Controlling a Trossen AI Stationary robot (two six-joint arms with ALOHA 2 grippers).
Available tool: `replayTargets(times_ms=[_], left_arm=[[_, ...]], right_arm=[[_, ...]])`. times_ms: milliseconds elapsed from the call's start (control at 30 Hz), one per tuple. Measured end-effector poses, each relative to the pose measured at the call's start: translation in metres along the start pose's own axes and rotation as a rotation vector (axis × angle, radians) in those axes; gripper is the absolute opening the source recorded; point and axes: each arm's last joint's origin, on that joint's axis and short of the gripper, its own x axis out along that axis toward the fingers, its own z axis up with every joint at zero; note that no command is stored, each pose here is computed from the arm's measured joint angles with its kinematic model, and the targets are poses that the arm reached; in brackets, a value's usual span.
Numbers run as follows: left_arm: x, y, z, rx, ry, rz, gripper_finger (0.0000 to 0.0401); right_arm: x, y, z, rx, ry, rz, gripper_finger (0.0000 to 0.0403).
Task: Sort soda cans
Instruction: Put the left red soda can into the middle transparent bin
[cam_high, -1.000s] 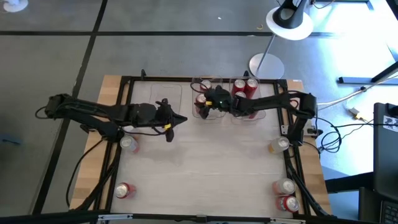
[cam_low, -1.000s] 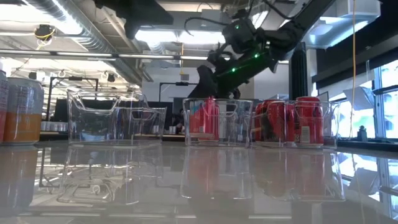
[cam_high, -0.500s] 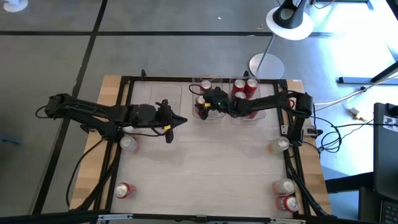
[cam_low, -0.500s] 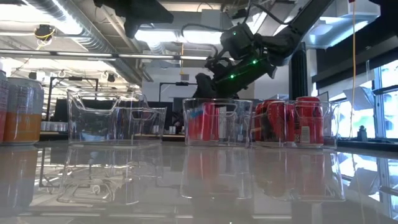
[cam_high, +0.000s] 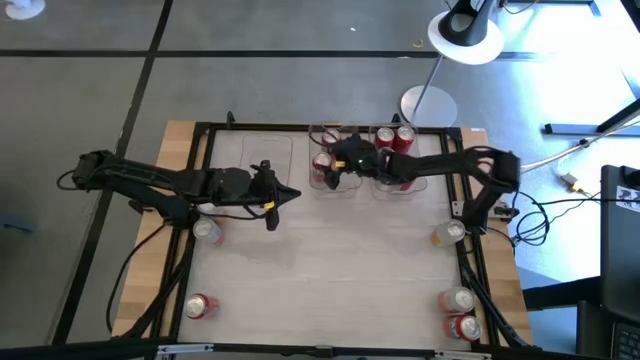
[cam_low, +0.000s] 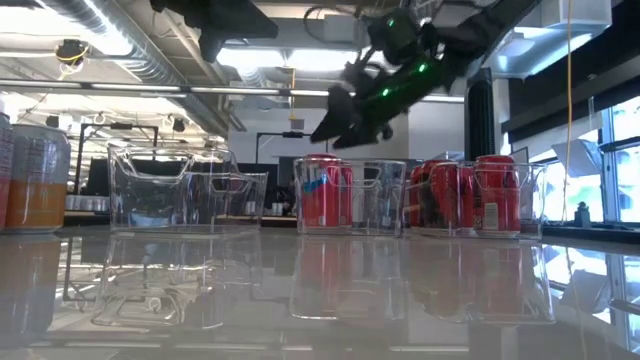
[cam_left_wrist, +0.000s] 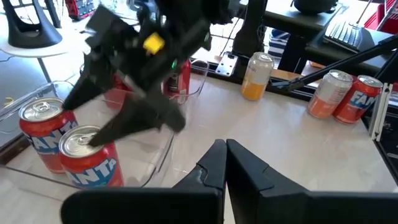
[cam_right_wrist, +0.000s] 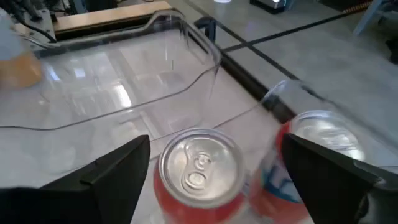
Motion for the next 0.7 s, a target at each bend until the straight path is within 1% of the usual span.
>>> replayTargets(times_ms=[67,167,300,367,567,633,700], left_arm=[[0.0,0.0,0.0,-0.005,0.002,0.0,0.0001],[0.0,0.001,-0.002,0.03,0.017,0.005,0.0001],[0.0,0.001,-0.003,0.036,0.026,0.008,0.0001],[0.0,0.002,-0.001,0.066,0.012,0.009,0.0001],[0.001,0.002,0.007,0.167,-0.063,-0.004,0.0002],[0.0,0.0,0.01,0.227,-0.091,-0.03,0.0002],[0.0,-0.001,0.011,0.26,-0.098,-0.035,0.0007]], right_arm=[[-0.014,-0.002,0.011,-0.018,-0.008,0.003,0.0358],[-0.038,-0.001,0.026,-0.038,-0.023,0.027,0.0358],[-0.067,0.008,0.042,-0.104,-0.072,0.1,0.0358],[-0.078,0.014,0.047,-0.137,-0.102,0.14,0.0358],[-0.091,0.034,0.051,-0.226,-0.15,0.213,0.0358],[-0.093,0.039,0.05,-0.242,-0.15,0.227,0.0358],[-0.094,0.042,0.049,-0.248,-0.146,0.239,0.0358]])
